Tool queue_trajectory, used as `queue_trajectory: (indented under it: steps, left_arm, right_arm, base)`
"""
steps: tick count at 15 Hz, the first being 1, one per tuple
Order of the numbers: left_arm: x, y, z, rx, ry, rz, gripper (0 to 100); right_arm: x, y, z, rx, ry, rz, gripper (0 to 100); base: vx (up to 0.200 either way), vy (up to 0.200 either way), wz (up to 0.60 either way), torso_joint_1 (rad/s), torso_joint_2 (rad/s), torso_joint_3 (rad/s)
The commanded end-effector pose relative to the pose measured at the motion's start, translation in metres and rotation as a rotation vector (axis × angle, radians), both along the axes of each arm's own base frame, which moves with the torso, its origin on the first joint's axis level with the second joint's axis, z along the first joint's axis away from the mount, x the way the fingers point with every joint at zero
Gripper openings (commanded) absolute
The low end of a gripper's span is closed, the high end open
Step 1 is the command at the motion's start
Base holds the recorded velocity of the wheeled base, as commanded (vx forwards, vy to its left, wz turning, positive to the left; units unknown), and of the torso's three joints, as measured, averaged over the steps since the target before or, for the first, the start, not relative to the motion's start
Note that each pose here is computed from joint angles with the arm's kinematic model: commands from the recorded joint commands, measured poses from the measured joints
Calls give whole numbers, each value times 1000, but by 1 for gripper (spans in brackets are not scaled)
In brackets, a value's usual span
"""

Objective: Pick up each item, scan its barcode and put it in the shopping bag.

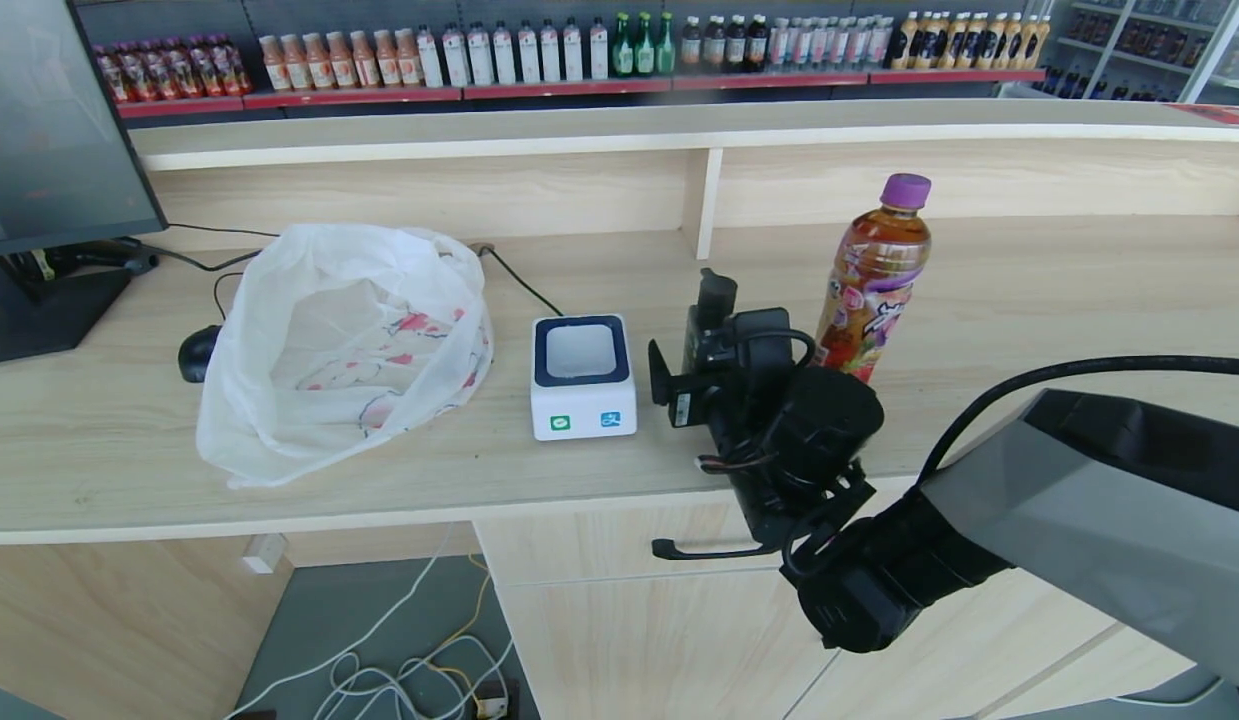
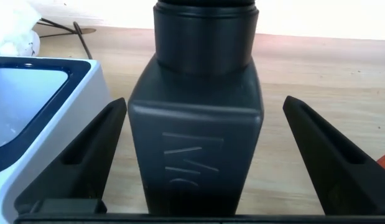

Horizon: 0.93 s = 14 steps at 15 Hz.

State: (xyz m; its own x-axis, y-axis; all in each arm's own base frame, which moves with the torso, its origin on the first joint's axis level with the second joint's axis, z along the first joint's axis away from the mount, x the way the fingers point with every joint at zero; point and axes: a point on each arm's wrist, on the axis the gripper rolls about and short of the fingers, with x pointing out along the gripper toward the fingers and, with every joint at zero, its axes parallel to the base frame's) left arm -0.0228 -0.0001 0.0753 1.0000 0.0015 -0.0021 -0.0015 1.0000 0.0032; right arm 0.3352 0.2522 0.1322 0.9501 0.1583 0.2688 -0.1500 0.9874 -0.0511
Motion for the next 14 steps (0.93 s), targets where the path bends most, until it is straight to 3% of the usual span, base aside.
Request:
queue_trajectory:
  steps: [1, 4, 5, 14]
  left_arm:
    - [0, 0, 0, 0, -1, 2, 100]
    - [0, 0, 0, 0, -1, 0, 100]
    - [0, 0, 0, 0, -1, 2, 100]
    - [0, 0, 0, 0, -1, 0, 100]
  right_arm:
    - [1, -1, 0, 1, -2, -1, 100]
    - [2, 0, 2, 6, -8, -3, 100]
    - [2, 0, 0, 3, -5, -3, 0]
    - [1, 0, 4, 11, -17, -2, 0]
  base:
    - [0, 0, 0, 0, 0, 0]
    - [0, 0, 0, 0, 0, 0]
    - [0, 0, 0, 0, 0, 0]
    - [0, 0, 0, 0, 0, 0]
